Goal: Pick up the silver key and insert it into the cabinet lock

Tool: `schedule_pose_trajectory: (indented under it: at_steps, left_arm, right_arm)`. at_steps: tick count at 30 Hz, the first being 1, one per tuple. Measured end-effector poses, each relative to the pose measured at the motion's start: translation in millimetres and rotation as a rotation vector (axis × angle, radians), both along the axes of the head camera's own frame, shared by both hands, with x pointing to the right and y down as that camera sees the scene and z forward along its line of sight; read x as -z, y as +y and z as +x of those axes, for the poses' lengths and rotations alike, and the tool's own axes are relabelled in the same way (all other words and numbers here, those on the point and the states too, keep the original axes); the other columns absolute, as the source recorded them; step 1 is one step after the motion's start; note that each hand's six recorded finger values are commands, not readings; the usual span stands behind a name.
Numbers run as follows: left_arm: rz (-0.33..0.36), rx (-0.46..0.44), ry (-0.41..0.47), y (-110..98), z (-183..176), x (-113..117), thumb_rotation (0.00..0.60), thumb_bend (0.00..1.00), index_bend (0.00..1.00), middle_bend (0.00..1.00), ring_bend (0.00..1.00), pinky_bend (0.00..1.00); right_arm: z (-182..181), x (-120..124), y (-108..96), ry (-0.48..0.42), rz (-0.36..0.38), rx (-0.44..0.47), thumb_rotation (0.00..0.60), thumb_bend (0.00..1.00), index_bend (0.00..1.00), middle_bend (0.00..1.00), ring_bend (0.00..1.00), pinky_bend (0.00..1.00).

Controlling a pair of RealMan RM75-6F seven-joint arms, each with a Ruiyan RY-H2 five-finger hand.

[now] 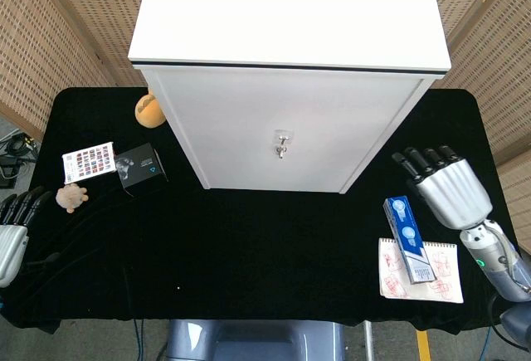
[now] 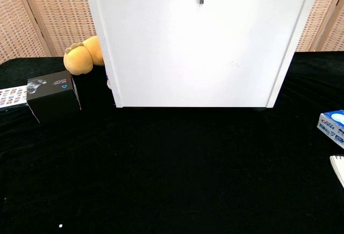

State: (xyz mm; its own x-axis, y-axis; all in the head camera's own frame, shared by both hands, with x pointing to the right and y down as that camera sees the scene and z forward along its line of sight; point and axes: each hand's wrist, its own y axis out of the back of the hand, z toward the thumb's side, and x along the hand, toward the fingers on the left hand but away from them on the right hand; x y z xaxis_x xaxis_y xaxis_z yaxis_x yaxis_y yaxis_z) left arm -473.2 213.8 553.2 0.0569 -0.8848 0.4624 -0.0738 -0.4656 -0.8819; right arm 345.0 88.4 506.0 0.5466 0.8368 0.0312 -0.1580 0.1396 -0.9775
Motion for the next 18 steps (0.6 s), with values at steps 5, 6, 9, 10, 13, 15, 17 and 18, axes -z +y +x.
schedule_pose_trajectory:
  at_steps: [5, 6, 9, 10, 13, 15, 17, 18]
  left_arm:
    - [0.018, -0.002, 0.002, 1.0, -0.2, 4.2, 0.600, 0.00, 0.00, 0.00, 0.00, 0.00]
    - [0.024, -0.004, -0.001, 1.0, -0.3, 5.4, 0.600, 0.00, 0.00, 0.00, 0.00, 0.00]
    - [0.045, -0.005, -0.005, 1.9, -0.7, 9.4, 0.600, 0.00, 0.00, 0.00, 0.00, 0.00]
    - [0.050, -0.005, -0.004, 2.4, -1.0, 10.7, 0.600, 0.00, 0.00, 0.00, 0.00, 0.00]
    - [0.055, -0.003, 0.001, 3.1, -1.9, 12.6, 0.600, 0.00, 0.00, 0.00, 0.00, 0.00]
    - [0.058, -0.002, 0.003, 3.2, -2.5, 13.7, 0.600, 0.00, 0.00, 0.00, 0.00, 0.00]
    - [0.062, -0.002, 0.006, 3.3, -2.9, 14.9, 0.600, 0.00, 0.00, 0.00, 0.00, 0.00]
    - [0.063, -0.002, 0.007, 3.4, -3.0, 15.3, 0.600, 0.00, 0.00, 0.00, 0.00, 0.00]
  right_arm:
    - [31.9, -18.6, 21.7, -0.007, -0.160, -0.197, 0.600, 0.00, 0.00, 0.00, 0.00, 0.02]
    - [37.6, -24.2, 30.2, -0.018, -0.210, -0.246, 0.600, 0.00, 0.00, 0.00, 0.00, 0.00]
    - [48.7, -39.0, 56.9, -0.036, -0.334, -0.344, 0.600, 0.00, 0.00, 0.00, 0.00, 0.00]
    - [51.1, -42.2, 64.0, -0.040, -0.357, -0.363, 0.600, 0.00, 0.00, 0.00, 0.00, 0.00]
    - [52.9, -49.4, 78.8, -0.060, -0.397, -0.397, 0.600, 0.00, 0.00, 0.00, 0.00, 0.00]
    - [52.7, -51.9, 84.1, -0.075, -0.407, -0.410, 0.600, 0.00, 0.00, 0.00, 0.00, 0.00]
    - [52.9, -54.0, 88.3, -0.084, -0.416, -0.419, 0.600, 0.00, 0.00, 0.00, 0.00, 0.00]
    - [52.9, -54.6, 89.5, -0.087, -0.418, -0.422, 0.600, 0.00, 0.00, 0.00, 0.00, 0.00]
